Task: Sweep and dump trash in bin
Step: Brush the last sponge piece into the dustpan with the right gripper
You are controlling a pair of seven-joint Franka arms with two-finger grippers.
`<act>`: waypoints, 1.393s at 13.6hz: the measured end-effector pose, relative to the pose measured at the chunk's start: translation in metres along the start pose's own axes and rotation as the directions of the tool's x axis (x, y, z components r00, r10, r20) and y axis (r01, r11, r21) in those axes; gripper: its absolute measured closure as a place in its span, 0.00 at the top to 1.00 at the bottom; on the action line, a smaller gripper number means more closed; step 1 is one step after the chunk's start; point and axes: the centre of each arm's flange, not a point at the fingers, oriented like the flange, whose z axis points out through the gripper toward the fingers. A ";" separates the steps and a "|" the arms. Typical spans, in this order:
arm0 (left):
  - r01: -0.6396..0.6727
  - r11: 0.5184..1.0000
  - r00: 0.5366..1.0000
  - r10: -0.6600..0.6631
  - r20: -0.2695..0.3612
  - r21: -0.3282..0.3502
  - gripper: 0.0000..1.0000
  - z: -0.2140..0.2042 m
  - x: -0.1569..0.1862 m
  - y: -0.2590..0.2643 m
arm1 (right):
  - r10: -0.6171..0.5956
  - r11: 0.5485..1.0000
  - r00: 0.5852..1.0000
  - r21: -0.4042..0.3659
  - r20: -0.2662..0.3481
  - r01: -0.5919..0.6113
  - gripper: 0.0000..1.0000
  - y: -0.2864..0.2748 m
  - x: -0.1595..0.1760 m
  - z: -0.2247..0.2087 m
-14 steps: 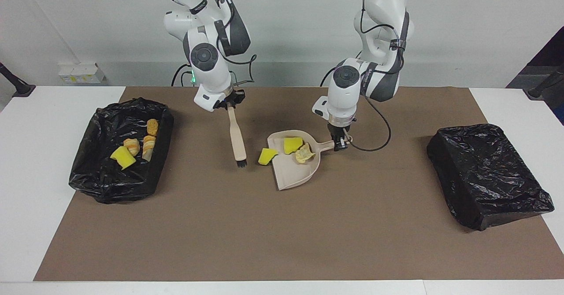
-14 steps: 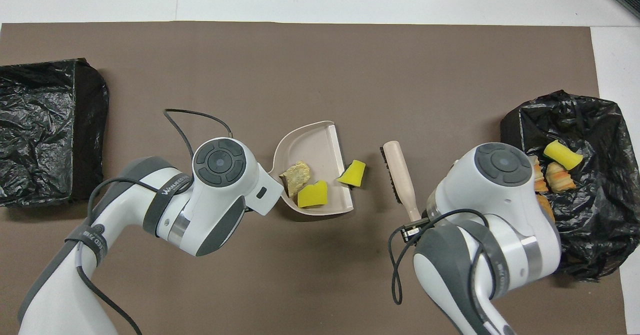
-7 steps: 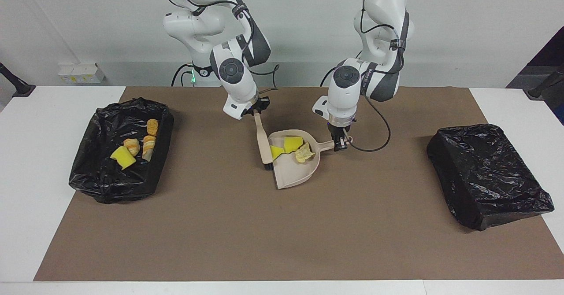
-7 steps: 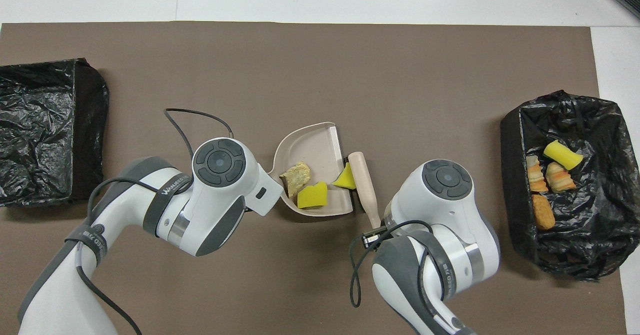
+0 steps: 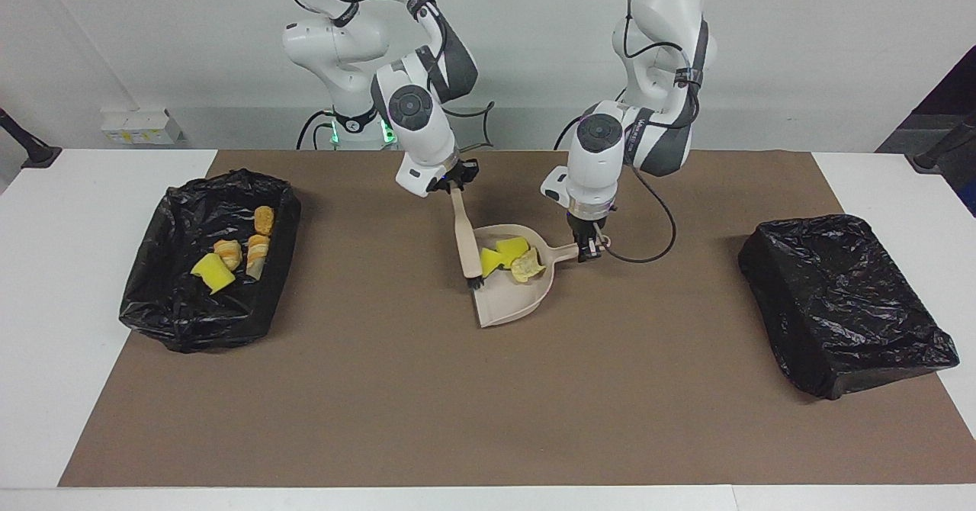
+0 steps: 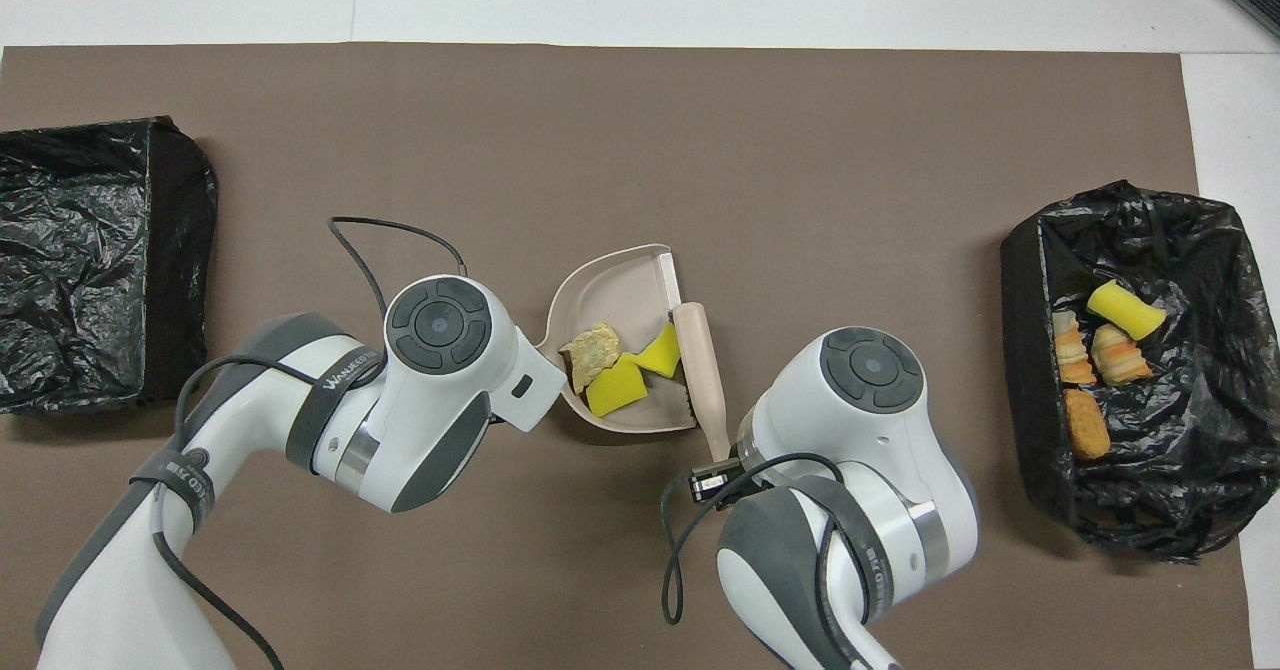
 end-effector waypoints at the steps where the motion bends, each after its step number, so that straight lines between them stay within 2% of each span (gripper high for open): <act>1: 0.000 1.000 1.000 0.000 0.000 0.000 0.32 0.000 0.000 0.000 | -0.005 1.000 1.000 -0.011 0.001 0.005 0.26 0.000 -0.001 -0.002; 8: -0.002 1.000 1.000 0.002 -0.001 0.001 0.32 0.000 0.000 0.000 | -0.059 0.987 0.998 -0.145 0.032 0.064 0.26 0.001 -0.004 -0.029; 11: -0.014 1.000 1.000 0.014 -0.008 0.008 0.32 0.000 0.001 -0.001 | -0.064 0.984 0.997 -0.167 0.038 0.070 0.26 0.001 -0.004 -0.041; 13: -0.037 0.999 0.999 0.038 -0.037 0.012 0.32 0.001 0.002 -0.001 | -0.064 0.983 0.997 -0.170 0.042 0.070 0.26 0.002 -0.005 -0.044; 16: -0.081 0.997 0.991 0.080 -0.109 -0.010 0.32 0.006 -0.010 -0.011 | -0.028 0.981 0.996 -0.188 0.088 0.044 0.26 0.004 -0.016 -0.054; 19: -0.108 0.994 0.985 0.104 -0.140 -0.022 0.32 0.008 -0.025 -0.021 | 0.029 0.979 0.997 -0.205 0.066 -0.015 0.26 0.010 -0.041 -0.088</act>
